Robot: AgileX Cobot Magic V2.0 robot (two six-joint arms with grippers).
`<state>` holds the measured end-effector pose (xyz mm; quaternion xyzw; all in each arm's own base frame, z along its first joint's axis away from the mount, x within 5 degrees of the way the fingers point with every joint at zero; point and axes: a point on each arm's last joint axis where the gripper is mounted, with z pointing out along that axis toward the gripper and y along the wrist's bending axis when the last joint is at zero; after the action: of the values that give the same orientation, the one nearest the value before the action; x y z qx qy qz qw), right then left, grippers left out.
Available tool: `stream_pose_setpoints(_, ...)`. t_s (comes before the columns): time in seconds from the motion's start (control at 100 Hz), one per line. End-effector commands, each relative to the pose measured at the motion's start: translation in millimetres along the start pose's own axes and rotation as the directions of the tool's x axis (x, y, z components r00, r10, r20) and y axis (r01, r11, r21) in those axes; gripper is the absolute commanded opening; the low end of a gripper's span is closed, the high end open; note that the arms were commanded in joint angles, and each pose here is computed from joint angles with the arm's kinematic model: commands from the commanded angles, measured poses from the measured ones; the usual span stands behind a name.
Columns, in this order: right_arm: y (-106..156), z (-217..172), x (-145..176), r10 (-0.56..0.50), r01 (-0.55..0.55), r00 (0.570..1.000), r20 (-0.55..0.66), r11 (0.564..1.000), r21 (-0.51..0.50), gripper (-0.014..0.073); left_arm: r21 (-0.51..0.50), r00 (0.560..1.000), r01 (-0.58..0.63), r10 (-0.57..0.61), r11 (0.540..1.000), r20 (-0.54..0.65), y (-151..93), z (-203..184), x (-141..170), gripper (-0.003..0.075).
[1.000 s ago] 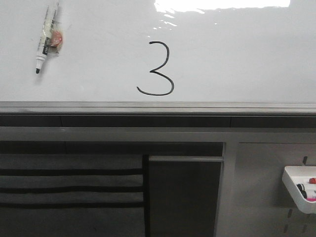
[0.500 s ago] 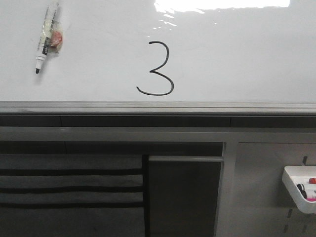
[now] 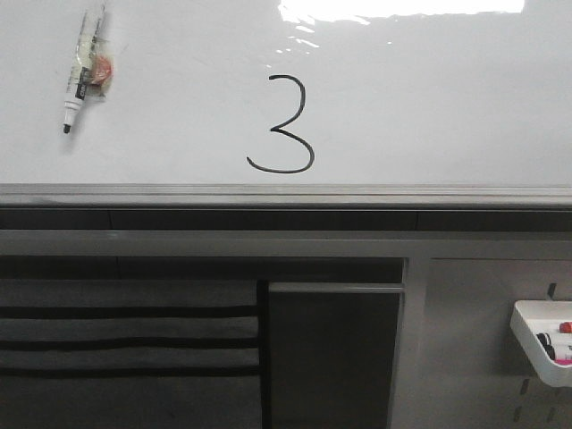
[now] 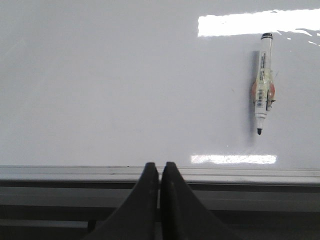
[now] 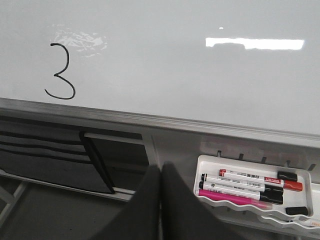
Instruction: Write number 3 on whiteboard
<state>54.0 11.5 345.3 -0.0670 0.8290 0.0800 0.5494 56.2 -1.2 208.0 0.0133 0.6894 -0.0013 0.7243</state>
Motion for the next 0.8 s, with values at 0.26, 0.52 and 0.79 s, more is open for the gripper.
stream_pose_setpoints(0.26,0.3,-3.1,-12.5,-0.005,0.005,0.997,0.082,1.0,0.002,-0.0074,-0.004,0.994,0.012,-0.011,1.0,0.107,0.4,-3.0,-8.0,-0.0018)
stream_pose_setpoints(0.52,0.3,-3.1,-12.5,-0.005,0.005,0.997,0.082,1.0,0.002,-0.0074,-0.004,0.994,0.012,-0.011,1.0,0.107,0.4,-3.0,-8.0,-0.0018)
stream_pose_setpoints(0.79,-1.1,-3.2,-6.0,-0.008,0.007,0.994,0.109,1.0,0.014,-0.0074,-0.004,0.994,0.012,-0.011,1.0,0.107,0.4,-3.0,-8.0,-0.0018)
